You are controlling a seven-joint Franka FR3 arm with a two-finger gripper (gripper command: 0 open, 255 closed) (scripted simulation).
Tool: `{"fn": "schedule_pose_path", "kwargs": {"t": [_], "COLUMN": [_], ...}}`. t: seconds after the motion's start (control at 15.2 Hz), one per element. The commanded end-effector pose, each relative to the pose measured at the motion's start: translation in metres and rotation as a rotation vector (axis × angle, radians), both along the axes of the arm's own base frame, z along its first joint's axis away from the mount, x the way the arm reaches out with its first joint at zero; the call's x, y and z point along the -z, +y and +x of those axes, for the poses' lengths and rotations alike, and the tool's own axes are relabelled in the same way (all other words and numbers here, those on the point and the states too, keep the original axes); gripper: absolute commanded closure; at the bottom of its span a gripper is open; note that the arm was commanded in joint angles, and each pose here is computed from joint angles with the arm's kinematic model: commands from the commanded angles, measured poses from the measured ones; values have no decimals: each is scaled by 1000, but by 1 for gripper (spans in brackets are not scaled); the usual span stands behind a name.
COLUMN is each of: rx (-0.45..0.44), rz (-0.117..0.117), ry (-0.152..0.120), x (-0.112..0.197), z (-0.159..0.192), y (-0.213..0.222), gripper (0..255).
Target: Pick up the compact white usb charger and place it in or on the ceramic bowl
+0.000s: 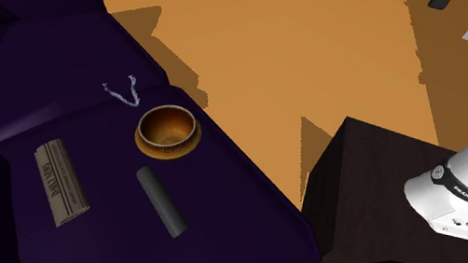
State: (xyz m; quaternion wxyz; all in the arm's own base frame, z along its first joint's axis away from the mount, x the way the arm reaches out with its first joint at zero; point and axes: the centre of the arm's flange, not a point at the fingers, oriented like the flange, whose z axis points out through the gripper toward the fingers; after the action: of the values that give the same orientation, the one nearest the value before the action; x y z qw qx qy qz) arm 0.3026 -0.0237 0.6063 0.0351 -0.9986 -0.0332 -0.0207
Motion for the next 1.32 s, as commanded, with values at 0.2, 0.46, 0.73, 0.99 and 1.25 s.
{"fn": "schedule_pose_path", "kwargs": {"t": [0.2, 0.46, 0.73, 0.99, 1.25], "rx": [-18, -41, -65, -88, -112], "rz": [-8, -19, -30, -41, -51], "ry": [1, 1, 2, 3, 4], "x": [21, 51, 80, 110, 141], "z": [16, 36, 55, 73, 90], "y": [31, 71, 112, 154, 195], "gripper": [0, 0, 0, 0, 0]}}
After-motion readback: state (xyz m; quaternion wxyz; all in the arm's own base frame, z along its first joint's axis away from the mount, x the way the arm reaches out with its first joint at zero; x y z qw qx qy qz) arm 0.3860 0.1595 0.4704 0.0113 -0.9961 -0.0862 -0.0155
